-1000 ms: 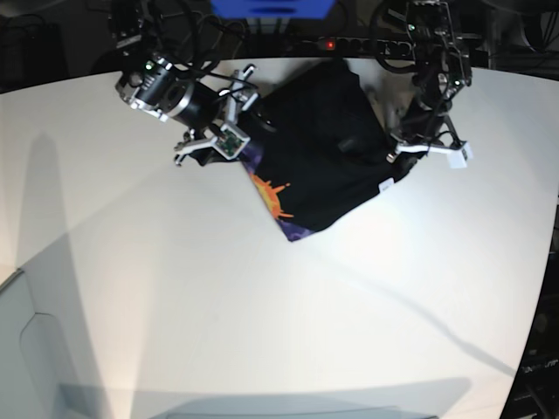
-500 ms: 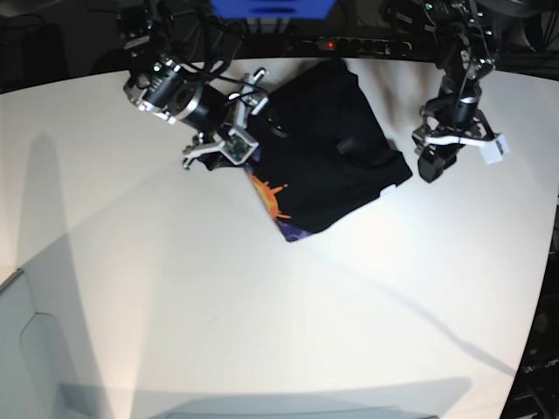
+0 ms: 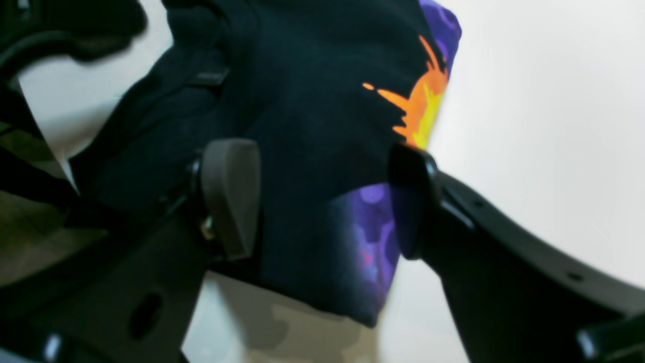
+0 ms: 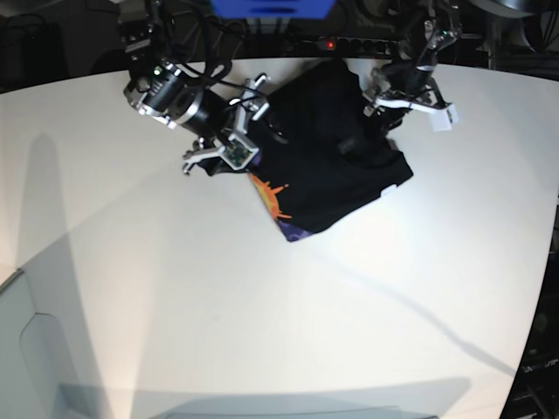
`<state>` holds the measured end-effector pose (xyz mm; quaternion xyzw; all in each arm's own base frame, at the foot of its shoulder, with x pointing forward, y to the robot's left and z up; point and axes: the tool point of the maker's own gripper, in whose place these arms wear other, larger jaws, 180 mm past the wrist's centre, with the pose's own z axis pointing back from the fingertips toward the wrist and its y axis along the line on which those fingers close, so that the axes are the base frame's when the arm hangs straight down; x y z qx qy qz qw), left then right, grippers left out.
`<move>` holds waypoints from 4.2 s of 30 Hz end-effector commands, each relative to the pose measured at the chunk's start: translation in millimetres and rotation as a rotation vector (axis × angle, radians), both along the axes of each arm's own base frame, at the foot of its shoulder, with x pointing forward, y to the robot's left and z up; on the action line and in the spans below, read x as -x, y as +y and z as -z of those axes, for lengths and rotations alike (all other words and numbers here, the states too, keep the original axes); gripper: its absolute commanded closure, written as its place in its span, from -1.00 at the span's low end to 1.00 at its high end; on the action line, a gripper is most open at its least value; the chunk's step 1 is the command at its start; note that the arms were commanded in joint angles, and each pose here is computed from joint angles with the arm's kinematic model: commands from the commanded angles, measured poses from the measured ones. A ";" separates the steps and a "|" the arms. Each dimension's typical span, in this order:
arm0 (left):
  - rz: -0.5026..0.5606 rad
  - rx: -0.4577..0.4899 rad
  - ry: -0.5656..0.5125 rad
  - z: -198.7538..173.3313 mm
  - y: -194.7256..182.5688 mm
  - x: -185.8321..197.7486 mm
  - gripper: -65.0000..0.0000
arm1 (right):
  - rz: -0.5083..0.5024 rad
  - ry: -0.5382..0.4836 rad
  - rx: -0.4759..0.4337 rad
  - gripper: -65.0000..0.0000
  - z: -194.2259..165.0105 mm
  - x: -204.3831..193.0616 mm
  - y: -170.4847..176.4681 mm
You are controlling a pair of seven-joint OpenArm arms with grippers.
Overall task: Fold the T-shirt properly
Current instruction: 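Pull the bundle's edge with the left gripper to square it, then press and smooth the bundle flat with the left gripper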
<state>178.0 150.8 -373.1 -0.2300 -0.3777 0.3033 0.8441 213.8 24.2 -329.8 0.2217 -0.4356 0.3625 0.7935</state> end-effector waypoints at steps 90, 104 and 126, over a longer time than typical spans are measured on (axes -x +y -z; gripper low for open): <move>1.912 -1.221 -0.320 33.4 -225.9 -164.7 0.76 | 0.591 -0.117 0.012 -0.24 -28.3 -67.5 -162.8; 1.652 -1.282 -0.465 -49.9 -201.2 -227.2 -0.22 | 0.585 -0.113 0.012 -0.25 -27.3 -66.7 -160.7; 0.589 -1.224 0.002 -91.8 189.3 -132.8 -0.21 | 0.214 0.031 -0.090 1.00 -6.0 -2.2 -29.7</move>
